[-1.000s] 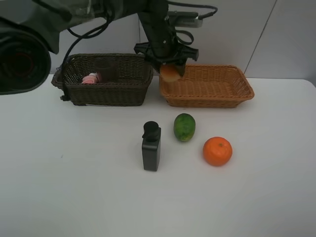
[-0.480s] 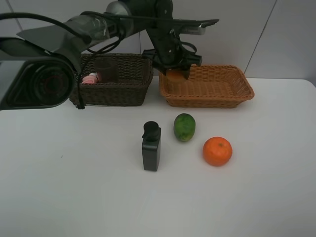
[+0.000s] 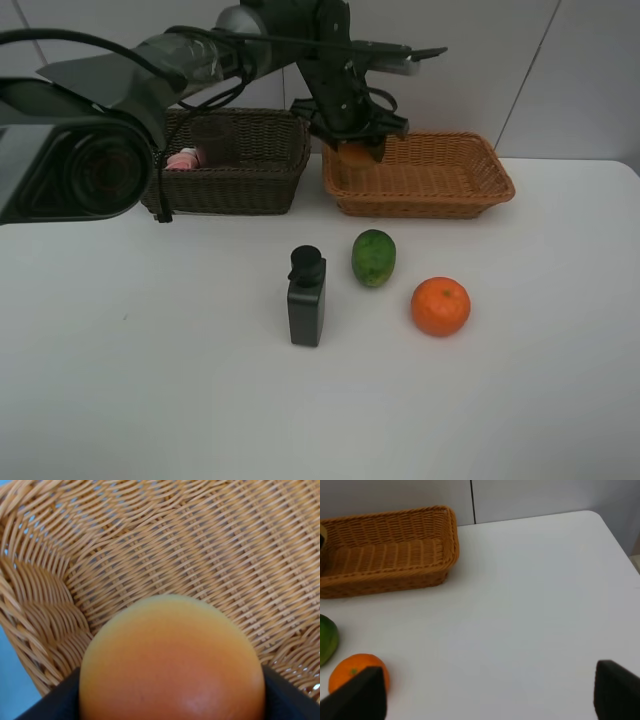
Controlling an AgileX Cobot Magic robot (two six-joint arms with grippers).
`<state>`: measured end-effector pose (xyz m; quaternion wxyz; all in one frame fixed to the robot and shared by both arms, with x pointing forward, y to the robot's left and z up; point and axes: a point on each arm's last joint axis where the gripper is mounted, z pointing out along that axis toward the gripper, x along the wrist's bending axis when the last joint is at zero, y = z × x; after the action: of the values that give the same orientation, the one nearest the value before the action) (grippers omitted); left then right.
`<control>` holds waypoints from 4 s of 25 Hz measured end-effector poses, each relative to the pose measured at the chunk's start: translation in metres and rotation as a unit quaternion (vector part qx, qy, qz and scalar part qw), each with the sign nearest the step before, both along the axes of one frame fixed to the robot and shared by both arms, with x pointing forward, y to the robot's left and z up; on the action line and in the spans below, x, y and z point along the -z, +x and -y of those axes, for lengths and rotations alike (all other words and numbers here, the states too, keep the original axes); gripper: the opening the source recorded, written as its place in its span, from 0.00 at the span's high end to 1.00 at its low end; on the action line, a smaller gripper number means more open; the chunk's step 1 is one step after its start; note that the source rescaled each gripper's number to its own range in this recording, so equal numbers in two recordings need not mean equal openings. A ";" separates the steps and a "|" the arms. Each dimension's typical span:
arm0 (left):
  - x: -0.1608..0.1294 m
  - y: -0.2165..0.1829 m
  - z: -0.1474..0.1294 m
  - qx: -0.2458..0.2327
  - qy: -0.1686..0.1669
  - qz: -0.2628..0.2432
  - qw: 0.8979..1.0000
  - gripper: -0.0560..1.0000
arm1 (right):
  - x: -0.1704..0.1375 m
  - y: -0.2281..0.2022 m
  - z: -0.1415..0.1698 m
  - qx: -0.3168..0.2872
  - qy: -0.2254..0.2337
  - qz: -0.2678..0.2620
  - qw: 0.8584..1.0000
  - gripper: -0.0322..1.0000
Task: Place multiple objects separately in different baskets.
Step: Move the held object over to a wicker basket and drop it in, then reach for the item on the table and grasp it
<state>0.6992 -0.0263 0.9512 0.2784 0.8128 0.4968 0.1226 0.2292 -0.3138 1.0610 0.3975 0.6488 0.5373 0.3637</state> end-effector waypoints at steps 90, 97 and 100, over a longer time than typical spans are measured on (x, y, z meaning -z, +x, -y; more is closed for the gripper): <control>-0.108 -0.141 -0.018 -0.099 0.000 -0.183 0.978 0.00 | 0.000 0.000 0.000 0.000 0.000 0.000 1.000 0.25; -0.091 -0.152 -0.015 -0.092 0.023 -0.203 0.974 0.00 | 0.000 0.000 0.000 0.000 0.000 0.000 1.000 0.25; -0.090 -0.152 -0.015 -0.092 0.024 -0.204 0.974 0.00 | 0.000 0.000 0.000 0.000 0.000 0.000 1.000 0.25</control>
<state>0.5470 -0.0112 1.0416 0.1392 0.7779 0.6127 -0.0089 0.2292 -0.3138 1.0610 0.3975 0.6488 0.5373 0.3637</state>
